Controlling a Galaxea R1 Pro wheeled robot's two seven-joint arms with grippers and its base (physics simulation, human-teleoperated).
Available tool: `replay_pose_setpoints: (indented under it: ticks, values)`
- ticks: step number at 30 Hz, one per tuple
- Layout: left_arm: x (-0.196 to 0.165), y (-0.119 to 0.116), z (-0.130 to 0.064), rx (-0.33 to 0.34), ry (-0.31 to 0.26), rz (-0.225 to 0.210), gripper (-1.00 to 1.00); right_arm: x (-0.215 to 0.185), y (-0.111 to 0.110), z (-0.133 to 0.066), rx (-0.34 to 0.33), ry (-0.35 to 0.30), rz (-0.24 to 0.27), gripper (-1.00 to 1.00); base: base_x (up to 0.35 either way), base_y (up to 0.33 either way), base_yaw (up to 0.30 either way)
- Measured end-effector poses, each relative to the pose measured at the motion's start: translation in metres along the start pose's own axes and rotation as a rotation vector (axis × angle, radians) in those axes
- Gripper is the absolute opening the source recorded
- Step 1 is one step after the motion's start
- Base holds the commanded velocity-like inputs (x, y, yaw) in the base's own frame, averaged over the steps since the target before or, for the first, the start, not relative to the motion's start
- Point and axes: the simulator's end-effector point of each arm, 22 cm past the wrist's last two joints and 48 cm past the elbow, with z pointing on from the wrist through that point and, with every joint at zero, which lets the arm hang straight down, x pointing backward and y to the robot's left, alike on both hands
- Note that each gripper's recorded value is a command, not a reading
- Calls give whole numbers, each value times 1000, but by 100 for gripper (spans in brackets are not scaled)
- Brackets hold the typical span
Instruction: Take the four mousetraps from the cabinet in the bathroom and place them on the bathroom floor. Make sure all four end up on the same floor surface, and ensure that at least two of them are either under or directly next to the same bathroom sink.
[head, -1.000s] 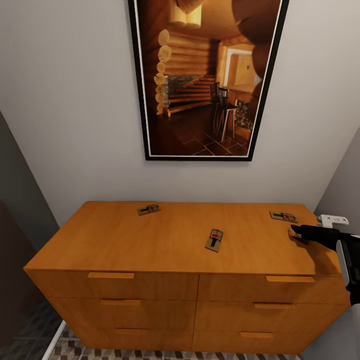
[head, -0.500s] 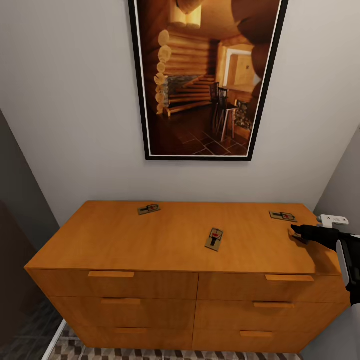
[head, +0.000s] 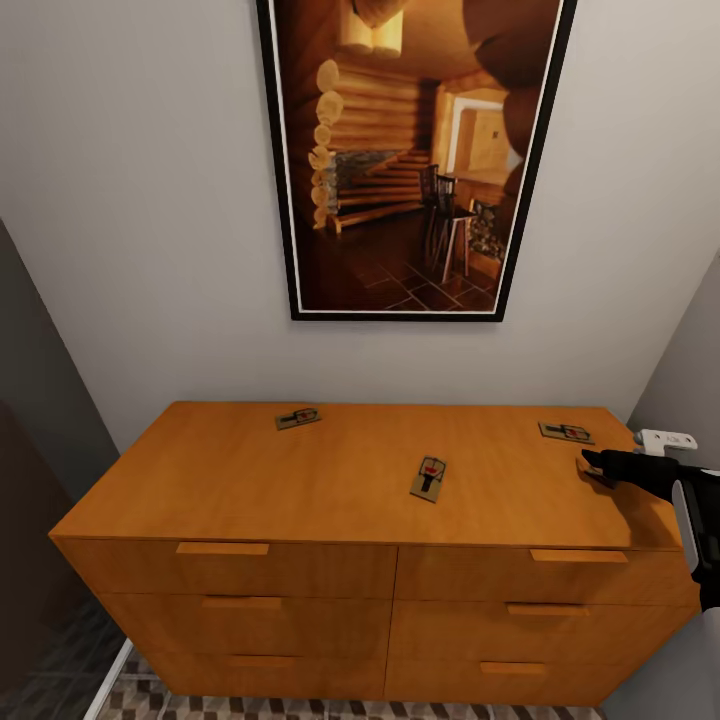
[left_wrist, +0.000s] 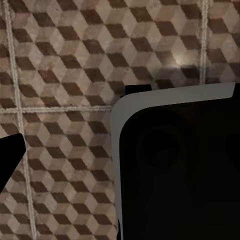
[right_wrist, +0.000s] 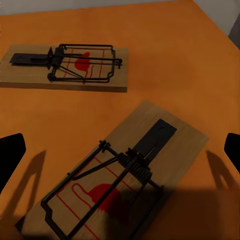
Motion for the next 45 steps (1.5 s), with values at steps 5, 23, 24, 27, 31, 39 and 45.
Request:
replay_pose_setpoints:
  ticks: [5, 23, 24, 27, 31, 39, 45]
  values:
    - [0, 0, 0, -1, 0, 0, 100, 0, 0, 0, 0, 0, 0, 100, -11, 0, 0]
    - [0, 1, 0, -3, 0, -1, 100, 0, 0, 0, 0, -1, 1, 100, -22, 0, 0]
    - [0, 1, 0, -2, 0, -1, 100, 0, 0, 0, 0, 0, 1, 100, 0, 0, 0]
    - [0, 1, 0, -2, 0, -1, 100, 0, 0, 0, 0, 0, 0, 100, 0, 0, 0]
    - [0, 1, 0, -2, 0, 0, 100, 0, 1, 0, -1, 1, 0, 100, 0, 0, 0]
    - [0, 1, 0, -2, 0, -1, 100, 1, 2, 1, -3, 2, 2, 100, 0, 0, 0]
    - [0, 1, 0, -1, 0, -1, 100, 5, 2, 2, -4, 11, 4, 100, 0, 0, 0]
